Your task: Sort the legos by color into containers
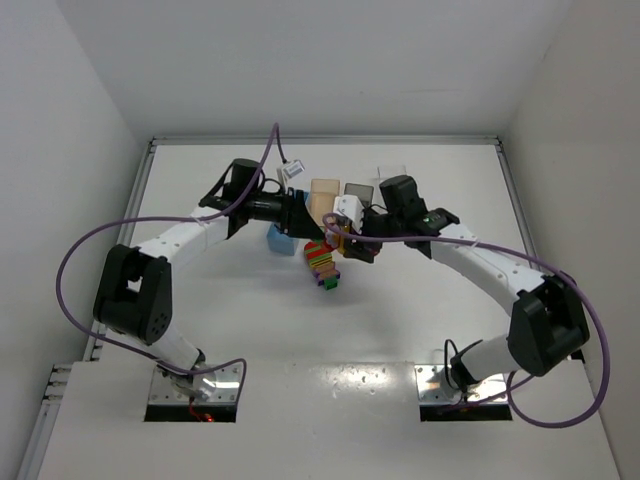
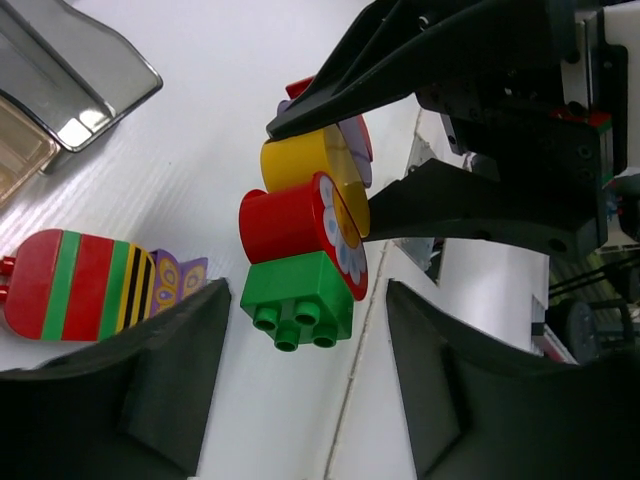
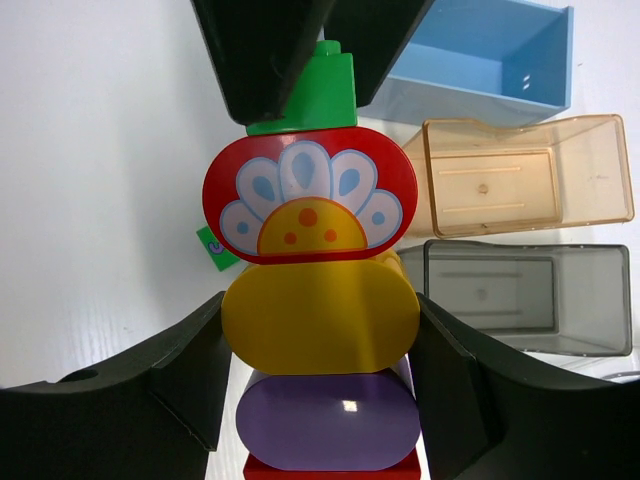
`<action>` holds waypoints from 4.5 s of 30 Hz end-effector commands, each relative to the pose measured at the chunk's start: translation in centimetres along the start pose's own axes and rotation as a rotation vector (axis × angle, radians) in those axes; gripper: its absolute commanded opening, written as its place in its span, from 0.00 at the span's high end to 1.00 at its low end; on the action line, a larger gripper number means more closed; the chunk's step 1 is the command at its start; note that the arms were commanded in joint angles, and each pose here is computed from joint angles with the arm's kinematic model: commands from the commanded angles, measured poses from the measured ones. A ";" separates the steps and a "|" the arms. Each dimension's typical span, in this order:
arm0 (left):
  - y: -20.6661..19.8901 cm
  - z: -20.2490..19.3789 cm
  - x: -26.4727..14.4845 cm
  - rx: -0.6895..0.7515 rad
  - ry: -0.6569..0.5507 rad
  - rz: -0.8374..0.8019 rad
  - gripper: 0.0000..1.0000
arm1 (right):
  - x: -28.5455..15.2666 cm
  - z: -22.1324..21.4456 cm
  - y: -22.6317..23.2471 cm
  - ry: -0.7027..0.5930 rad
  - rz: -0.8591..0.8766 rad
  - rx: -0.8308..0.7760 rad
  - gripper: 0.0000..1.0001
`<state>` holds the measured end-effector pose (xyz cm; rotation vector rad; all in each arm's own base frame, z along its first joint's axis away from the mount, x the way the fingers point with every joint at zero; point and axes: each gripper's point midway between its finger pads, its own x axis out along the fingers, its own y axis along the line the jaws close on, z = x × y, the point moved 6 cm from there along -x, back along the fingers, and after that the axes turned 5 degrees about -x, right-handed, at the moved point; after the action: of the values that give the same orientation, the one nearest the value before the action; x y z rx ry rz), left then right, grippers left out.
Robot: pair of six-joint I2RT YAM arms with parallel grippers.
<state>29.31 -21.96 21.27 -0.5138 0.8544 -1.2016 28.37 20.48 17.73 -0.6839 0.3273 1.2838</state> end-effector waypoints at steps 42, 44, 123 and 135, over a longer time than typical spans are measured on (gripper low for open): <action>1.6 1.4 -5.7 0.085 -0.126 0.132 1.00 | 1.3 -10.2 3.0 0.298 0.053 0.325 0.23; 1.0 1.3 -5.6 0.097 -0.120 0.113 1.00 | 0.7 -7.7 1.5 0.177 0.058 0.341 0.16; 10.0 5.1 -2.5 0.089 -0.147 0.873 0.72 | 12.0 -3.4 -13.9 0.142 -0.423 0.874 0.42; 5.1 5.7 -1.7 0.211 -0.184 0.571 0.30 | 5.1 0.8 -13.0 0.020 -0.408 0.665 0.12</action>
<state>37.82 -17.54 16.31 -0.1469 0.8102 -0.4793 42.13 24.15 11.14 -0.1276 0.8021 0.6574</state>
